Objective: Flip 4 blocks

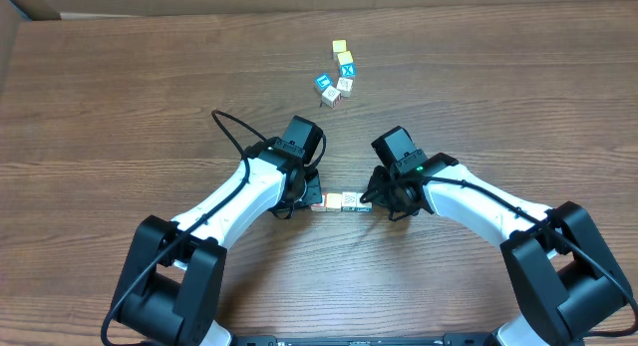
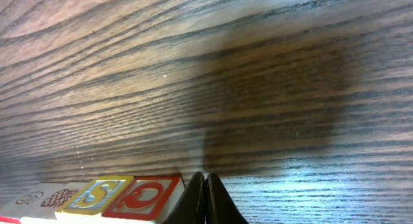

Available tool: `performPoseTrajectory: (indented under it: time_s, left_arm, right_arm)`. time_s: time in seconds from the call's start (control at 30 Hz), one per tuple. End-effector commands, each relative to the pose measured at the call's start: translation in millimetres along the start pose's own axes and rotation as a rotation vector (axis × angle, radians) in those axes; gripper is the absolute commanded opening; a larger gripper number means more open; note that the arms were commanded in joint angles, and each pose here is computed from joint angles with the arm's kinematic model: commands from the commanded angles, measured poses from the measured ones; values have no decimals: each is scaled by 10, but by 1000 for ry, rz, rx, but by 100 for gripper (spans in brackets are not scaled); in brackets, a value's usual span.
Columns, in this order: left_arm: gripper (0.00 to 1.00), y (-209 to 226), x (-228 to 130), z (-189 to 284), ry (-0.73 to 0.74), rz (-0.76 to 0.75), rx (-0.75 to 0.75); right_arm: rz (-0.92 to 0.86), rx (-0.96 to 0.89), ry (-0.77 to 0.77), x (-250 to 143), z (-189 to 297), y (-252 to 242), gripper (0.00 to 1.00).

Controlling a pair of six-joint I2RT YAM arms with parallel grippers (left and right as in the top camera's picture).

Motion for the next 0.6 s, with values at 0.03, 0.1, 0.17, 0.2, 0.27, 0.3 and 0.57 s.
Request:
performPoseTrajectory:
  time_s: [0.03, 0.1, 0.17, 0.2, 0.27, 0.3, 0.57]
  left_arm:
    - [4, -3, -29, -29, 13, 4, -4]
    - [4, -2, -30, -34, 12, 11, -4]
    - [4, 1, -34, -46, 11, 11, -5]
    - [4, 3, -37, -54, 11, 11, -5]
    - [4, 8, -44, -68, 10, 11, -6]
    - [4, 12, -48, -77, 9, 11, -7]
    - [4, 15, -55, -107, 10, 15, -8]
  right_arm:
    - [6, 8, 7, -21, -29, 13, 4]
    - [8, 8, 7, -21, -29, 14, 4]
    - [11, 8, 7, -21, -29, 14, 4]
    - [11, 8, 6, -21, -29, 13, 4]
    - [11, 8, 6, -20, -29, 14, 4]
    - [11, 9, 6, -19, -29, 15, 4]
    - [11, 10, 5, -17, -29, 18, 4]
Point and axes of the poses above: each gripper's point midway between its finger pads, its own z axis back along the fingers, its own y axis along the line the jaws close on, x = y × z, the point moved 6 cm from there along z, back along the fingers, and after that the axes turned 2 degrees about z, right-handed, at the moved point
